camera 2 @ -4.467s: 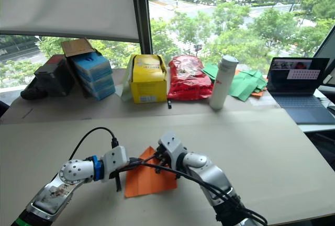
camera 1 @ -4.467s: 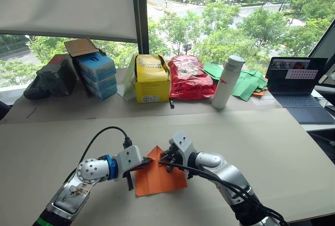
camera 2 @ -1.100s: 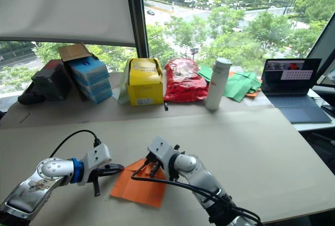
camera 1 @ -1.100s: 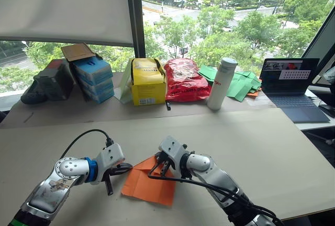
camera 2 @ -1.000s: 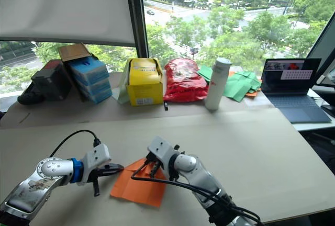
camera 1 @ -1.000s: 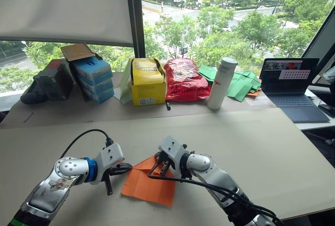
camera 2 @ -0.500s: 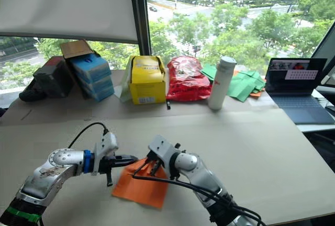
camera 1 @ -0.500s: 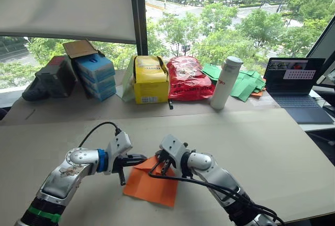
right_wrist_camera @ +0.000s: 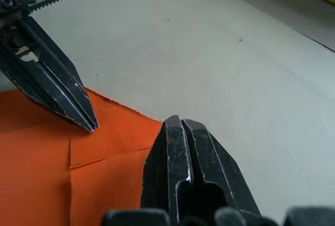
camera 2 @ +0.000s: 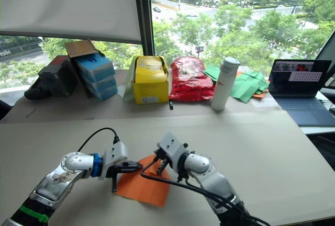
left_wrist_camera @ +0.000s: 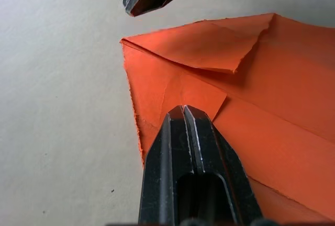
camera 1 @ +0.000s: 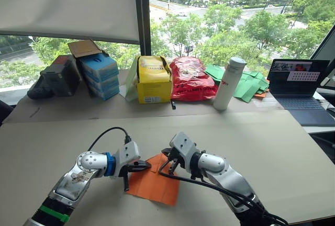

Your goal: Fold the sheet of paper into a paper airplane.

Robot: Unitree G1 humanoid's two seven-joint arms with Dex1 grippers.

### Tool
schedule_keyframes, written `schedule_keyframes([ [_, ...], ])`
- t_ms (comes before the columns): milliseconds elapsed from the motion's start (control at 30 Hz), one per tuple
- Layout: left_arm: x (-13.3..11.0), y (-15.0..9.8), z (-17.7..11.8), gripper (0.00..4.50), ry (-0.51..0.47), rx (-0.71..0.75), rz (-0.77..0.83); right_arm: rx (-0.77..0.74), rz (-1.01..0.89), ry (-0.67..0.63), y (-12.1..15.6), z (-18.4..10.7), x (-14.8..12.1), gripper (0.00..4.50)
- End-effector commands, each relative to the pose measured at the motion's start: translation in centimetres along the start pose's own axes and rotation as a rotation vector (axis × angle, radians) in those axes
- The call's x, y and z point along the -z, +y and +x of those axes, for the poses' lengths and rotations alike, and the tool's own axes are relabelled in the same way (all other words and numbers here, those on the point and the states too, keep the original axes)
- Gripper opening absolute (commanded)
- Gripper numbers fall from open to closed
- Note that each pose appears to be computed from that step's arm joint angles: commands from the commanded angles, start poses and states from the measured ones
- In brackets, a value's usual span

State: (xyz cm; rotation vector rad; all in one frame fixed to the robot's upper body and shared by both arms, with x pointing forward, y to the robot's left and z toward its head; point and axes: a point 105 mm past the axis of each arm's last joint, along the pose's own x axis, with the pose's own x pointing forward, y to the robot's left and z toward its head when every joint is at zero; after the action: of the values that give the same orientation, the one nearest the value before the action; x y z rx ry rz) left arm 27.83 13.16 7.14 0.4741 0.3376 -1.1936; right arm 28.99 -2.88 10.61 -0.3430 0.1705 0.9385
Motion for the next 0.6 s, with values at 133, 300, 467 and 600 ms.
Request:
schedule_keyframes([
  [133,1.6,-1.4,1.0,0.01,0.054,0.042,-0.035,-0.043,0.023,0.03,-1.1,-5.7,0.7,0.0],
  [300,1.6,-1.4,1.1,0.01,0.055,0.044,-0.038,-0.176,0.028,0.129,0.8,-7.8,3.1,0.0],
  [467,1.6,-1.4,1.1,0.01,0.057,0.045,-0.042,-0.293,-0.007,0.054,3.7,-7.4,1.5,0.0],
  [600,1.5,-1.3,1.0,0.01,0.066,0.053,-0.048,-0.46,-0.136,0.007,7.9,-8.0,0.0,0.0],
])
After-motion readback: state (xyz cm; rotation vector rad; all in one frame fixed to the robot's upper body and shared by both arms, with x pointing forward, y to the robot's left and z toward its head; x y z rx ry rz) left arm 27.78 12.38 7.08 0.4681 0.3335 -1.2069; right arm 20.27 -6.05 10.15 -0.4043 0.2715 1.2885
